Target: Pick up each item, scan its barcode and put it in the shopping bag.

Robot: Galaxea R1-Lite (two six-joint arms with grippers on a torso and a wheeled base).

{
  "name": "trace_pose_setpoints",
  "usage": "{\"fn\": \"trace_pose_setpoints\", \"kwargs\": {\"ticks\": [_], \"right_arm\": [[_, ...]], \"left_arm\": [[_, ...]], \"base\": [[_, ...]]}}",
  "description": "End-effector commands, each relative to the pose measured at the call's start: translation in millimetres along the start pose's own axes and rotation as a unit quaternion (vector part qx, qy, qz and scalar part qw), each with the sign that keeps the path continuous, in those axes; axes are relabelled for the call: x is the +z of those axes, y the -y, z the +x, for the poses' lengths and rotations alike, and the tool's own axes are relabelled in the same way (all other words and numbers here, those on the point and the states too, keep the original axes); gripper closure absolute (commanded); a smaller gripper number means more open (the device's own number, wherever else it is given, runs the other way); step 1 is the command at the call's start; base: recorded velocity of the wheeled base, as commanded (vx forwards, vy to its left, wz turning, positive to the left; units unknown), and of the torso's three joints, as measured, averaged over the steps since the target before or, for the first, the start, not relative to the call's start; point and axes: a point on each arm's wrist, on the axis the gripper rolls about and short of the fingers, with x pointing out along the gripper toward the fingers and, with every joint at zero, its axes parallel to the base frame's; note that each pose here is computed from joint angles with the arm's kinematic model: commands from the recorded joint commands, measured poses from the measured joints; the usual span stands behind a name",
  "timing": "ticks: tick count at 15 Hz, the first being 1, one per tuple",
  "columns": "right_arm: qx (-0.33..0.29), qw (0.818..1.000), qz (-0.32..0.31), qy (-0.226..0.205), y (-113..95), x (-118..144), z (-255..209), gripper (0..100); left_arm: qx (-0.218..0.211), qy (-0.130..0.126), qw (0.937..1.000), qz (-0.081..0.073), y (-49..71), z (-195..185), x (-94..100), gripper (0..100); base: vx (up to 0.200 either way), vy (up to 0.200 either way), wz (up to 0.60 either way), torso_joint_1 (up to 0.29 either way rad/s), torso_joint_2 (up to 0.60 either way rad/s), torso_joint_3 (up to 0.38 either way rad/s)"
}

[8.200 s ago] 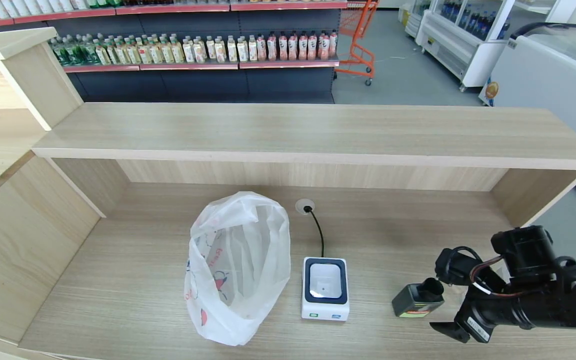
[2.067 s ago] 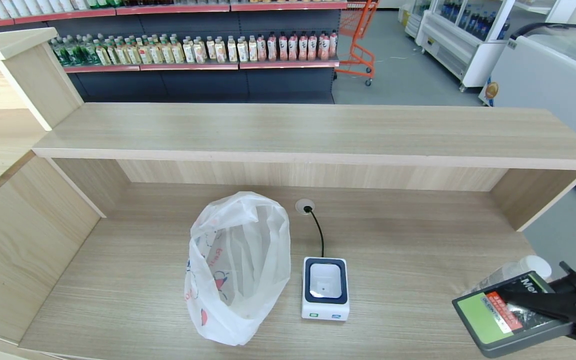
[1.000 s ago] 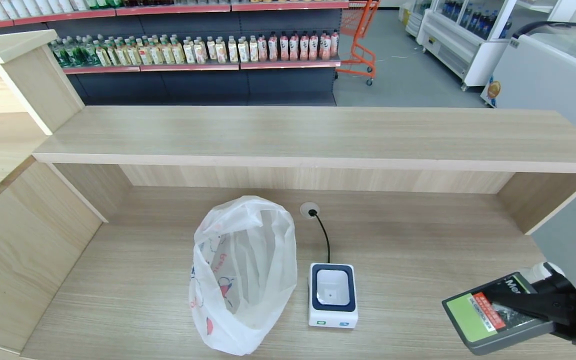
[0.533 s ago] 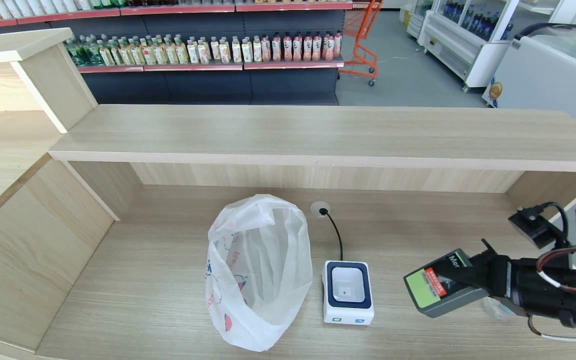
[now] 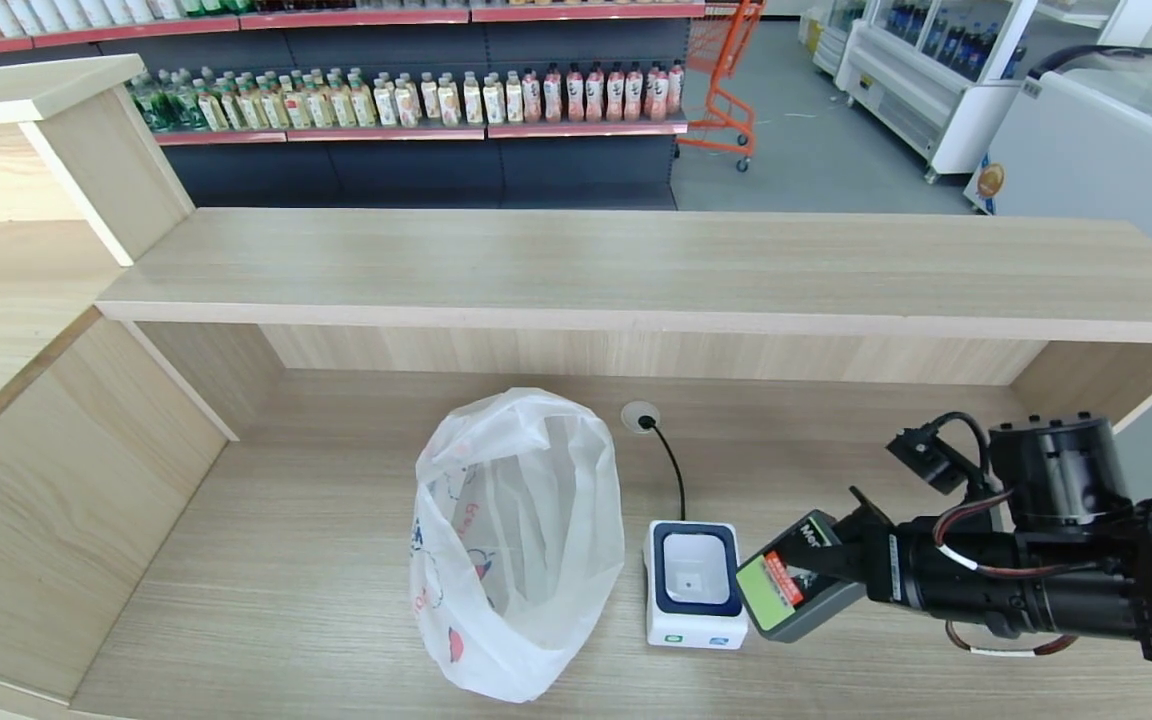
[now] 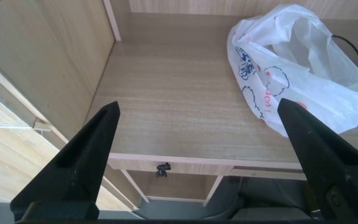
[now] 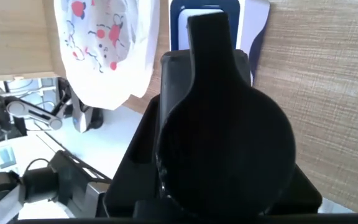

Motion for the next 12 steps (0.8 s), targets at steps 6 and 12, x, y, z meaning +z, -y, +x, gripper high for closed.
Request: {"fn": "trace_pose_setpoints", "kwargs": {"ticks": [6, 12], "right_arm": [[0.004, 1.000, -0.014, -0.002, 10, -1, 26, 100], [0.020, 0.999, -0.030, 0.009, 14, -4, 51, 100]], "left_arm": [[0.000, 0.000, 1.0000, 0.000, 0.0, 0, 0.0, 0], [0.000, -0.001, 1.0000, 0.000, 0.0, 0, 0.0, 0]], "base": [[0.000, 0.000, 0.00, 0.000, 0.00, 0.000], [0.000, 0.000, 0.00, 0.000, 0.00, 0.000]]}}
